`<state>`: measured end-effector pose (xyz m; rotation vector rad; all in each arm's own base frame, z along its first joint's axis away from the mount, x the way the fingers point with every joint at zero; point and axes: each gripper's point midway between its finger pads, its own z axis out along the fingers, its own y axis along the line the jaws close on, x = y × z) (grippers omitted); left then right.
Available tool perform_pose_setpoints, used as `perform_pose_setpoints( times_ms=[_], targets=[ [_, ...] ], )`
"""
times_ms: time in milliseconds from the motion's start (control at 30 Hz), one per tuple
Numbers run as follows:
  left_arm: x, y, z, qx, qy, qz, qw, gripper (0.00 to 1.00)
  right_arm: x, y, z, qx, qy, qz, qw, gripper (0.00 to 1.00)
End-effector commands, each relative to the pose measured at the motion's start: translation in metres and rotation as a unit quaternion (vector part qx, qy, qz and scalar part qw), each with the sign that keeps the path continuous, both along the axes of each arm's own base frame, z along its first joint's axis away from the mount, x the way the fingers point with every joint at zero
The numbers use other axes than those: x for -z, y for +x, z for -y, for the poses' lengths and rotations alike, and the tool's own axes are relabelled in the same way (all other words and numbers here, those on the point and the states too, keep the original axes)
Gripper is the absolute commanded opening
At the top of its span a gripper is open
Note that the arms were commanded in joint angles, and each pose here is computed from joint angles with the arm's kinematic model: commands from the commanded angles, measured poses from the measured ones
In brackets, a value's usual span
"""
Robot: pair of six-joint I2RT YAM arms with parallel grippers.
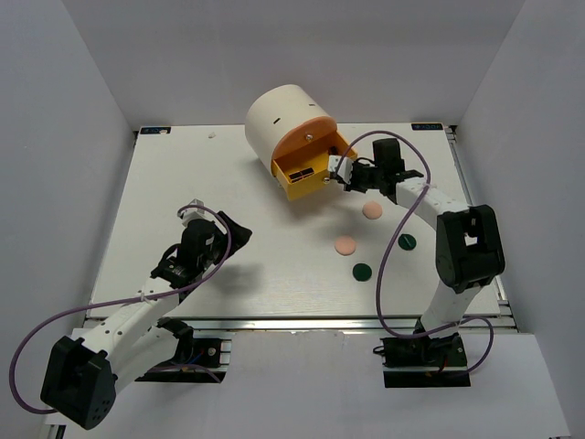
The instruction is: Organize the makeup
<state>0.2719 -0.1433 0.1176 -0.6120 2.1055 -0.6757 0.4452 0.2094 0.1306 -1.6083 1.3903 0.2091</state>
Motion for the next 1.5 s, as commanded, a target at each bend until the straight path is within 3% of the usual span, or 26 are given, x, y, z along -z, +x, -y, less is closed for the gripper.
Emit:
perform_pose_setpoints(
  times_ms=[0,600,967,1467],
  targets=[
    [-0.001,0.001,-0.001,-0.001,0.0,0.003,1.0,0.85,-0.026,0.017,-0.018,-0.008,0.036,0.067,0.997,0.0],
    [0.003,0.005,0.004,0.008,0.003,-0.006,1.0,0.85,-0.052,0.048,-0.068,-0.002,0.099,0.066,0.993,0.0],
    [0.004,0.006,0.003,0.007,0.004,-0.009,1.0,0.85,-0.061,0.083,-0.082,0.074,0.156,0.053,0.983,0.0],
    [0.004,0.008,0.005,0.012,0.004,-0.01,1.0,0.85,-0.063,0.099,-0.096,0.095,0.182,0.06,0.977,0.0]
  ],
)
